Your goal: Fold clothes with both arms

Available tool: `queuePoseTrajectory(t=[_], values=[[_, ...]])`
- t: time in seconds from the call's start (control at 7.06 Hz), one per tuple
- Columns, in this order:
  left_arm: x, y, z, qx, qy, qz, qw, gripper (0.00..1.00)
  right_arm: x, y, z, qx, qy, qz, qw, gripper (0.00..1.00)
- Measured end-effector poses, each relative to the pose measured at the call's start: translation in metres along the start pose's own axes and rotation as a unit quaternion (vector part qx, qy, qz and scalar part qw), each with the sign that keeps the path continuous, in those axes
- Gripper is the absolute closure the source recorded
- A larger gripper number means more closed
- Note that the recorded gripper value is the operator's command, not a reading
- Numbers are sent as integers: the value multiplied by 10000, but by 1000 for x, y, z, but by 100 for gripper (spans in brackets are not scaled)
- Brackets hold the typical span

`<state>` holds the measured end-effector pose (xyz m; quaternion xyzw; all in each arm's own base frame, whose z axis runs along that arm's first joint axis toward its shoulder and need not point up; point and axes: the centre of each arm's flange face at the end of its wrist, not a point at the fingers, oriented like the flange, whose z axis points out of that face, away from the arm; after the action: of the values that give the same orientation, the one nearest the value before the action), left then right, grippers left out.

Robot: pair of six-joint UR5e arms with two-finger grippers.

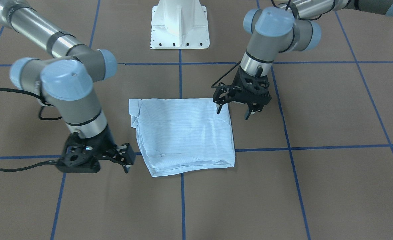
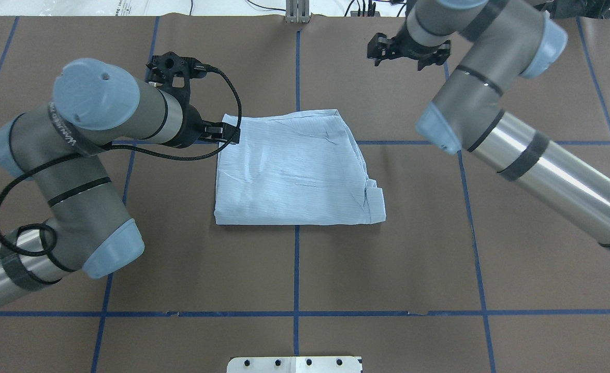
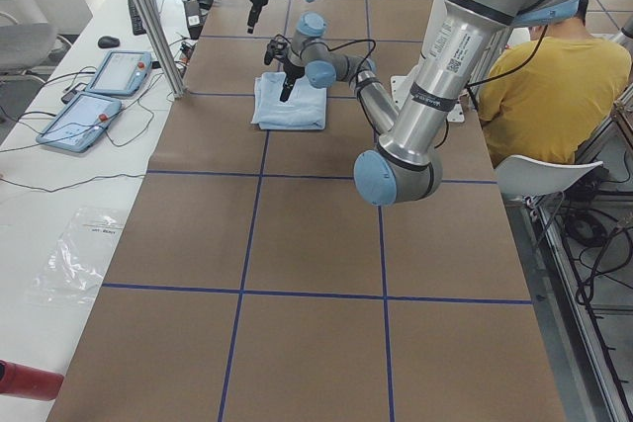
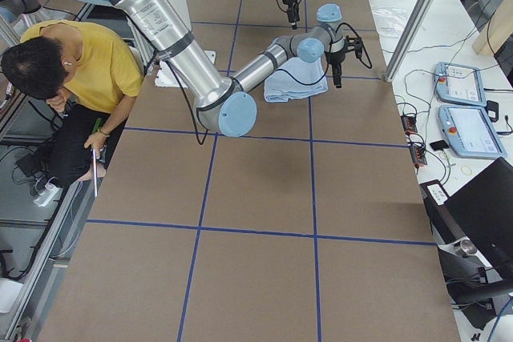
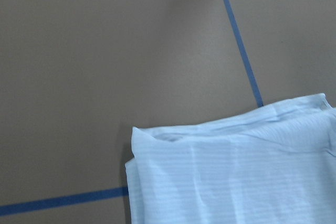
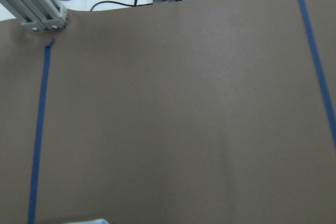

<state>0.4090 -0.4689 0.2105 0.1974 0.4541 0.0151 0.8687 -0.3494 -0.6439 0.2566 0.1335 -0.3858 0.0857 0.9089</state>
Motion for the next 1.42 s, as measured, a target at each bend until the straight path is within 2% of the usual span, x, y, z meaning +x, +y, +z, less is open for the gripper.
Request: queuePoseTrajectory(t=[0.28, 0.57, 0.71, 0.85, 0.99, 1.13, 1.27, 1.42], values=[[-21, 15, -73, -173, -310, 789, 9962, 0, 127, -8, -69, -366, 224, -676, 9968, 0], [-89, -6, -117, -267, -763, 1591, 9839, 0, 268, 5, -99, -646, 315, -1271, 9893, 0], [-144, -21, -137, -381, -975, 2010, 9740, 0, 339, 19, -106, -787, 346, -1387, 9866, 0], [-210, -34, -162, -514, -1092, 2158, 9690, 0, 409, 42, -112, -930, 365, -1232, 9873, 0], [-274, -32, -178, -681, -1189, 1919, 9718, 0, 467, 72, -113, -1087, 362, -903, 9893, 0], [-340, -16, -176, -927, -1378, 1506, 9746, 0, 514, 108, -112, -1230, 398, -551, 9901, 0], [-391, -7, -173, -1004, -1528, 1184, 9760, 0, 546, 138, -111, -1242, 409, -349, 9908, 0], [-426, 0, -175, -994, -1547, 954, 9783, 0, 564, 159, -111, -1197, 385, -274, 9917, 0]])
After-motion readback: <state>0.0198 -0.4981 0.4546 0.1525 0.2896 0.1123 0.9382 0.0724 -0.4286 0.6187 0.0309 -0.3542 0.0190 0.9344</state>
